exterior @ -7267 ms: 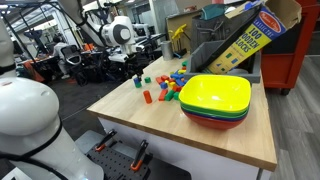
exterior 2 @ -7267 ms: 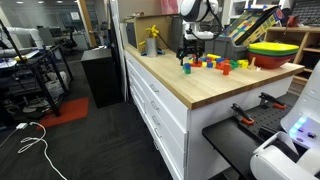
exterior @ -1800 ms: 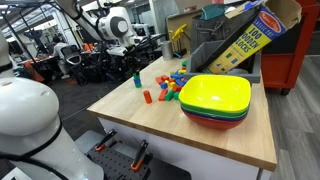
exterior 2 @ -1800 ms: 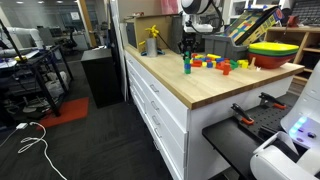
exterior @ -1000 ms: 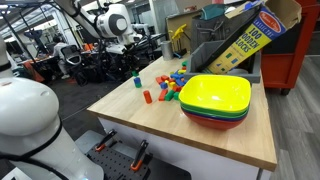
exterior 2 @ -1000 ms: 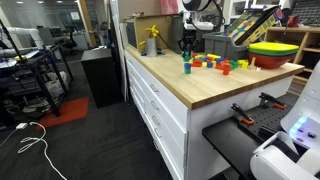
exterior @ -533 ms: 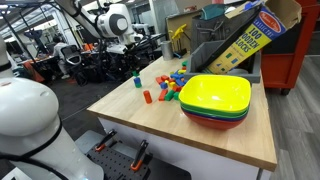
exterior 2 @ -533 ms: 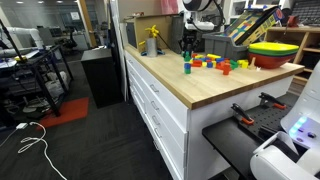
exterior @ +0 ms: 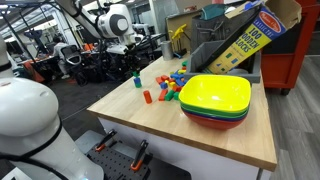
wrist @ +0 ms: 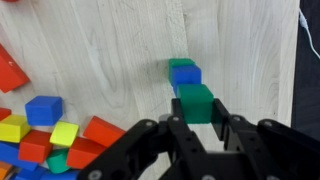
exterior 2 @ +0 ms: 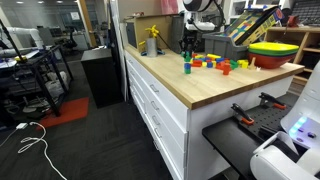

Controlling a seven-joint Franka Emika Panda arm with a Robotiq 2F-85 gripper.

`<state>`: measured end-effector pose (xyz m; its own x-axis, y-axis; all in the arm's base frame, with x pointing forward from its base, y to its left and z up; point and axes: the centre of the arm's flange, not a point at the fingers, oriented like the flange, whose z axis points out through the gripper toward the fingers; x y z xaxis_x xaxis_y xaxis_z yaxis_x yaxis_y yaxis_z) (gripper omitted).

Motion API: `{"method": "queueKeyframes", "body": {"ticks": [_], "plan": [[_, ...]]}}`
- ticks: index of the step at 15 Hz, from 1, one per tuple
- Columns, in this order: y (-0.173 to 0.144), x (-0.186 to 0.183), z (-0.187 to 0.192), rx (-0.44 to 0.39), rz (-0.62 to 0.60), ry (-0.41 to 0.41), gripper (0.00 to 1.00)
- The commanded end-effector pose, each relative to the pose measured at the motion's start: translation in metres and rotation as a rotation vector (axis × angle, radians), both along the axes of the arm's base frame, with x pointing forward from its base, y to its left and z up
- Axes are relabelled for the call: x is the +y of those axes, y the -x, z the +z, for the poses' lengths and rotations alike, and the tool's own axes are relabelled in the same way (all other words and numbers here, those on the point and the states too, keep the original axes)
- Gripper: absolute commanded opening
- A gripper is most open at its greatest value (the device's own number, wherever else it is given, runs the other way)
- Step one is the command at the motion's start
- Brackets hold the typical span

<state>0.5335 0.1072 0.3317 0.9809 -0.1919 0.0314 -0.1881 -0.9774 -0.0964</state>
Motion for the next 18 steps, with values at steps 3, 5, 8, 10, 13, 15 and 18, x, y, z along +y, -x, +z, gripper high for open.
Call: {"method": "queueKeyframes", "body": {"ticks": [3,5,8,10,13,15,18], "plan": [[0.0070,-0.0057,-0.0027,0.006,0.015,-0.008,0.08],[0.0077,-0.0052,-0.0032,0.008,0.016,-0.008,0.08],[0.0079,-0.0035,-0.0030,0.008,0.019,-0.010,0.08],[0.0083,-0.0026,-0.0041,0.010,0.023,-0.010,0.08],[0.0096,-0.0011,-0.0061,0.014,0.027,-0.010,0.08],[0.0098,-0.0010,-0.0067,0.015,0.036,-0.010,0.08],[0.0096,-0.0012,-0.0068,0.016,0.039,-0.011,0.08]]}}
